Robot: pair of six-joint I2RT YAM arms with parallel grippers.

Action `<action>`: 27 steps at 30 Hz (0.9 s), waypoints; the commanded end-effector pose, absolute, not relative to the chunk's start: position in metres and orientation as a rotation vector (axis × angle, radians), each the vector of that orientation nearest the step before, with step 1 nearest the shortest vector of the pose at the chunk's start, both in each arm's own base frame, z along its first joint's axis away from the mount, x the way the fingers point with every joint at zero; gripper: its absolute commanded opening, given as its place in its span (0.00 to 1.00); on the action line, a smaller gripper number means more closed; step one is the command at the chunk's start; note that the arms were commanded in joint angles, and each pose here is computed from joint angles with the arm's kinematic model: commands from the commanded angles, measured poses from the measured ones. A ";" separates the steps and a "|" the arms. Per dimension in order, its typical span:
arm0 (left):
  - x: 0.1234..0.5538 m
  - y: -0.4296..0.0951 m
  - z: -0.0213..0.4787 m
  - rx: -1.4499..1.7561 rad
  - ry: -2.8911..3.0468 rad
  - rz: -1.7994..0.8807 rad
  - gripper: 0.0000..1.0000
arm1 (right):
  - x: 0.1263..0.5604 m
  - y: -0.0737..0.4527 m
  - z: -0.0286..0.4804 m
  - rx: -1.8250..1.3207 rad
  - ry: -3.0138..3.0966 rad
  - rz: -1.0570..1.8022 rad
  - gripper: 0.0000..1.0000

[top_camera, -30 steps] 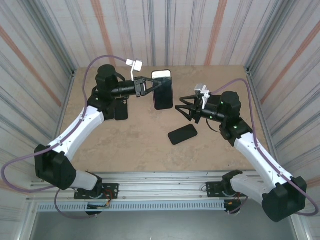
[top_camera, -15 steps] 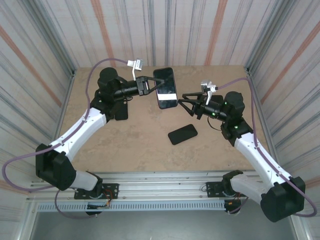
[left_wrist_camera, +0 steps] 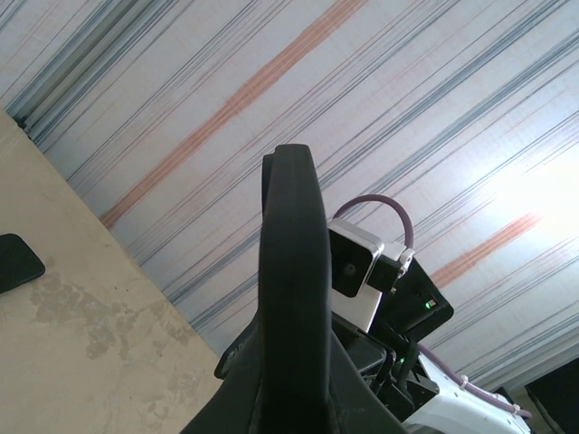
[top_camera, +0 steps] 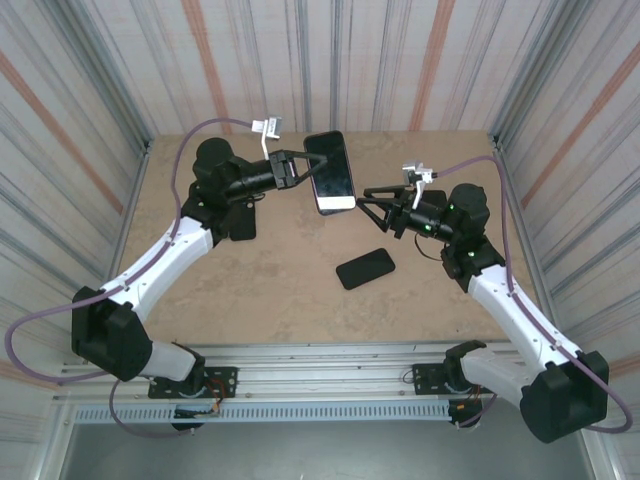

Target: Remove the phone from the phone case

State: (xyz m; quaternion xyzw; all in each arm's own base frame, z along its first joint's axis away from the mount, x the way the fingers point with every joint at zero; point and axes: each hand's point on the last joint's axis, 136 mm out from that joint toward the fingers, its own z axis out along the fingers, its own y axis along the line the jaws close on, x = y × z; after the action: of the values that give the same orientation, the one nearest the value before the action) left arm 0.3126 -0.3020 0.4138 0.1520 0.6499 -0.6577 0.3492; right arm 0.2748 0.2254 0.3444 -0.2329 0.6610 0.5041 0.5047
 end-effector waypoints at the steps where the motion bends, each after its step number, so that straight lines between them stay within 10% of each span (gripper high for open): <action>1: 0.303 -0.296 0.446 0.417 1.561 -1.714 0.00 | 0.273 0.229 0.346 -0.573 1.588 1.259 0.49; 27: 0.351 -0.294 0.403 -0.258 1.546 -1.796 0.00 | 0.300 0.244 0.386 -0.015 1.596 1.756 0.39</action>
State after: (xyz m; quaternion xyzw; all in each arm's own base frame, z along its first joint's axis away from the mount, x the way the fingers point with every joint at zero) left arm 0.3415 -0.3050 0.3966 -0.0488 0.6252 -0.6995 0.3427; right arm 0.3117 0.2399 0.3443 -0.0282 0.6769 0.6251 0.3875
